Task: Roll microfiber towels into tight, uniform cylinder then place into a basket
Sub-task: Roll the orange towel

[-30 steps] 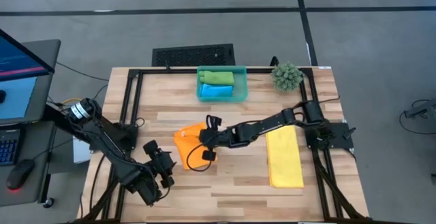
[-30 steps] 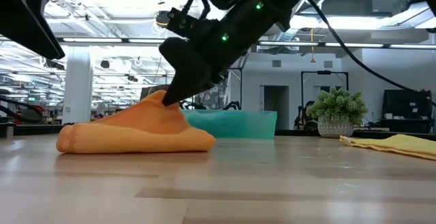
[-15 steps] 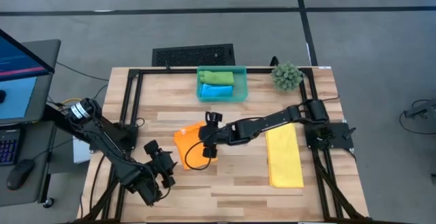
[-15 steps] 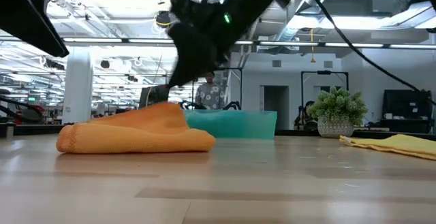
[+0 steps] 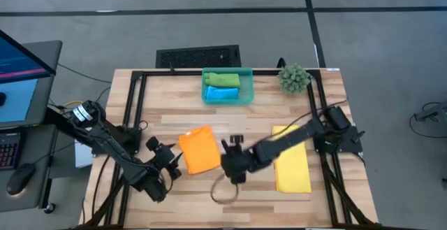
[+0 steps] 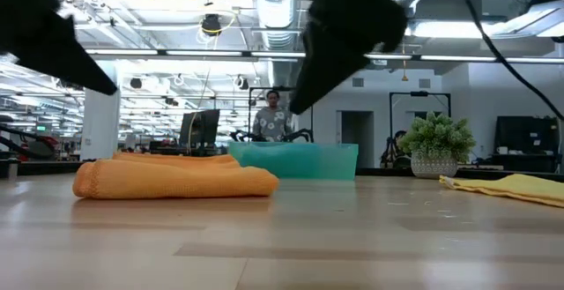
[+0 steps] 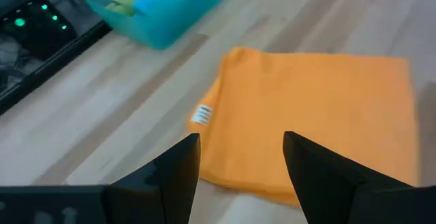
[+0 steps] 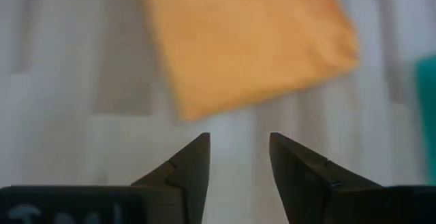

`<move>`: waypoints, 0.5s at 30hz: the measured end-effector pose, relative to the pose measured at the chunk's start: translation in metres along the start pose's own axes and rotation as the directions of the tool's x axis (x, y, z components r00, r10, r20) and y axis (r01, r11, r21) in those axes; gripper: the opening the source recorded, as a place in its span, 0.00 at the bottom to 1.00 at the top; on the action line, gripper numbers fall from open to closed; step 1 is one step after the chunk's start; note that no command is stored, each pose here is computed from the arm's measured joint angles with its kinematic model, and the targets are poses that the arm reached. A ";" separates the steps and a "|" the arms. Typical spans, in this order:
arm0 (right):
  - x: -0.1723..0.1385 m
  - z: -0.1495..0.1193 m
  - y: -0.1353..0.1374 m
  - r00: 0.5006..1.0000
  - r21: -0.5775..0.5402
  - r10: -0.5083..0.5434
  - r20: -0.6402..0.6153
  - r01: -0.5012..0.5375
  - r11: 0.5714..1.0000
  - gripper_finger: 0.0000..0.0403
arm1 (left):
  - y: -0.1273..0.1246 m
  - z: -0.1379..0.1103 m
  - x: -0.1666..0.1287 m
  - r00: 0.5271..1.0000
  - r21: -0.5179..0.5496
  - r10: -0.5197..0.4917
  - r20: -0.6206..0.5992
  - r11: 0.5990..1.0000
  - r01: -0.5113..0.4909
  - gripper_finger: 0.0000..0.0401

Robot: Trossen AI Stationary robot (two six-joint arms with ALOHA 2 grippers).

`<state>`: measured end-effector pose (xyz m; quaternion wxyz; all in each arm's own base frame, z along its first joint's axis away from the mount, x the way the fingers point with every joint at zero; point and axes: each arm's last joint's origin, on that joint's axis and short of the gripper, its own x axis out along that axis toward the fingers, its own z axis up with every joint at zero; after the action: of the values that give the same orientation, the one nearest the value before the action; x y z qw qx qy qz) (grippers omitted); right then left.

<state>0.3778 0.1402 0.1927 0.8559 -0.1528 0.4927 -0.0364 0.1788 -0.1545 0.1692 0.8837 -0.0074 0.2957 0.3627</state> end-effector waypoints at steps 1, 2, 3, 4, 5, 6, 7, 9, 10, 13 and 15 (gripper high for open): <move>0.001 -0.004 0.009 1.000 -0.028 0.007 0.017 -0.007 1.000 0.42 | 0.001 0.001 0.005 1.000 -0.006 0.012 -0.008 1.000 -0.012 0.51; 0.003 -0.007 0.016 0.999 -0.058 0.016 0.037 -0.014 0.998 0.41 | 0.001 0.002 0.010 1.000 0.002 0.025 -0.019 1.000 -0.025 0.51; 0.004 -0.009 0.024 0.998 -0.084 0.026 0.064 -0.021 0.996 0.41 | 0.001 0.003 0.015 0.999 0.013 0.030 -0.033 0.999 -0.030 0.51; 0.004 -0.009 0.029 0.994 -0.101 0.036 0.101 -0.025 0.995 0.40 | -0.001 0.005 0.019 0.998 0.019 0.026 -0.052 0.999 -0.025 0.51; 0.004 -0.008 0.033 0.989 -0.111 0.043 0.142 -0.027 0.993 0.40 | -0.002 0.006 0.024 0.997 0.035 0.018 -0.074 0.999 -0.016 0.51; 0.004 -0.007 0.036 0.984 -0.124 0.050 0.173 -0.028 0.992 0.39 | -0.004 0.008 0.028 0.996 0.052 0.005 -0.089 0.999 -0.001 0.51; 0.003 -0.006 0.037 0.980 -0.141 0.052 0.190 -0.025 0.990 0.39 | -0.007 0.009 0.032 0.994 0.069 -0.011 -0.105 0.997 0.019 0.51; 0.004 -0.005 0.039 0.977 -0.163 0.050 0.208 -0.016 0.987 0.38 | -0.010 0.011 0.039 0.990 0.097 -0.048 -0.129 0.993 0.061 0.51; 0.005 -0.005 0.038 0.977 -0.167 0.048 0.206 -0.014 0.986 0.37 | -0.012 0.012 0.042 0.989 0.105 -0.064 -0.135 0.991 0.078 0.51; 0.013 -0.005 0.032 0.981 -0.156 0.048 0.189 -0.018 0.988 0.36 | -0.013 0.012 0.048 0.982 0.130 -0.088 -0.166 0.985 0.110 0.51; 0.025 -0.007 0.027 0.986 -0.147 0.042 0.163 -0.018 0.989 0.36 | -0.013 0.011 0.052 0.977 0.137 -0.101 -0.185 0.982 0.128 0.51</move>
<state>0.3826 0.1589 0.1604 0.8810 -0.2097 0.4233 0.0254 0.2218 -0.1282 0.1483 0.8714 0.0091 0.3985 0.2859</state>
